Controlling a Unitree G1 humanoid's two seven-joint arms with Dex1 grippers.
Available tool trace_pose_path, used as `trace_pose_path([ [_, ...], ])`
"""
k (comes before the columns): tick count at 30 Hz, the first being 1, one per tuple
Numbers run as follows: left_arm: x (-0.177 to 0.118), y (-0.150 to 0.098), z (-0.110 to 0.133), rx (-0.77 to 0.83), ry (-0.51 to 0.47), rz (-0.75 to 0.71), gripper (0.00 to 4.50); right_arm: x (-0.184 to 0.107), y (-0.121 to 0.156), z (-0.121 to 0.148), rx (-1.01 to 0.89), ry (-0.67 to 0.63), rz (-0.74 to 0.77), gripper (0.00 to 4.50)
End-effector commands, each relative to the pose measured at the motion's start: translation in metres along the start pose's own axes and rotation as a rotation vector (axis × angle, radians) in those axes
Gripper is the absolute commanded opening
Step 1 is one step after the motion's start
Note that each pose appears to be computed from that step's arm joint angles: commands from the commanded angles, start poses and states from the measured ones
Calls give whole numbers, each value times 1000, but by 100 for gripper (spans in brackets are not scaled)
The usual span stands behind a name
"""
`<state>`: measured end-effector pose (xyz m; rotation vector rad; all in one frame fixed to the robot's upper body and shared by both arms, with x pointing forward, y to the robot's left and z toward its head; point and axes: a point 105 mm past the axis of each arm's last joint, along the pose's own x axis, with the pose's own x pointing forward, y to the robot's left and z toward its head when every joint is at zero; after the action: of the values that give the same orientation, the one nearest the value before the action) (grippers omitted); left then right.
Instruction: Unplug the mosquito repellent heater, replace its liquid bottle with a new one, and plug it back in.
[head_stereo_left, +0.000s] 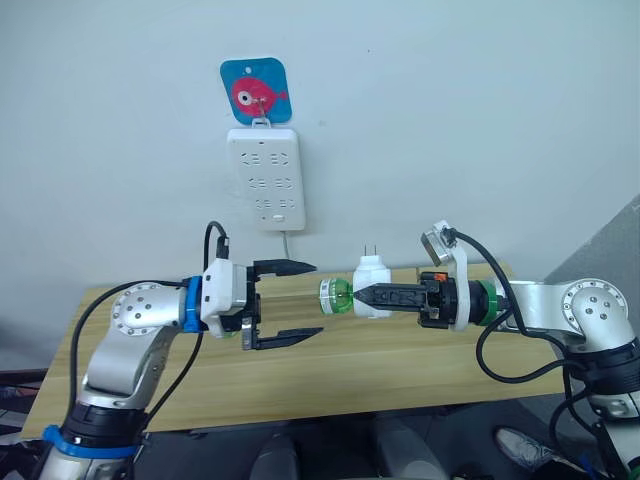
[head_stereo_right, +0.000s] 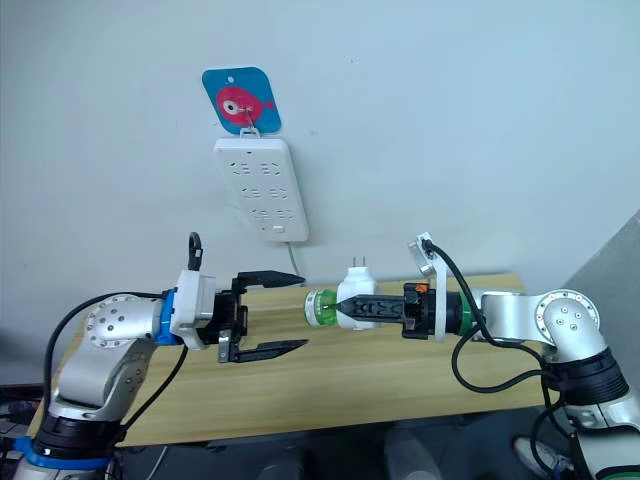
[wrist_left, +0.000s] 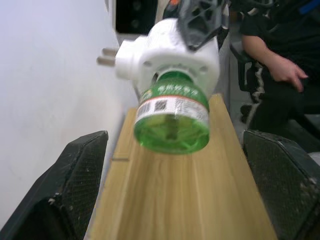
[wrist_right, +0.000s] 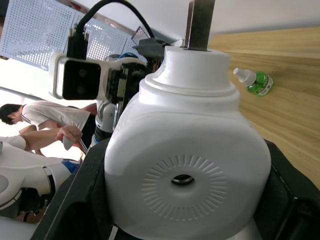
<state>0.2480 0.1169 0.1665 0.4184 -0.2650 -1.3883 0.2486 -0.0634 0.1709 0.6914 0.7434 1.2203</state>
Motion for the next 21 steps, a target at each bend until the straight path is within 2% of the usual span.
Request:
trace_pose_path([
  [1, 6, 0, 3, 100, -25, -6, 450, -1, 11, 8, -26, -25, 40, 305],
  [9, 17, 4, -3, 157, -52, 12, 450, 0, 13, 8, -31, -25, 50, 305],
  [18, 24, 10, 3, 178, -80, 9, 450, 2, 15, 8, -35, -24, 53, 305],
  [21, 28, 10, 5, 172, -78, 0, 392, 2, 15, 8, -35, -25, 54, 305],
])
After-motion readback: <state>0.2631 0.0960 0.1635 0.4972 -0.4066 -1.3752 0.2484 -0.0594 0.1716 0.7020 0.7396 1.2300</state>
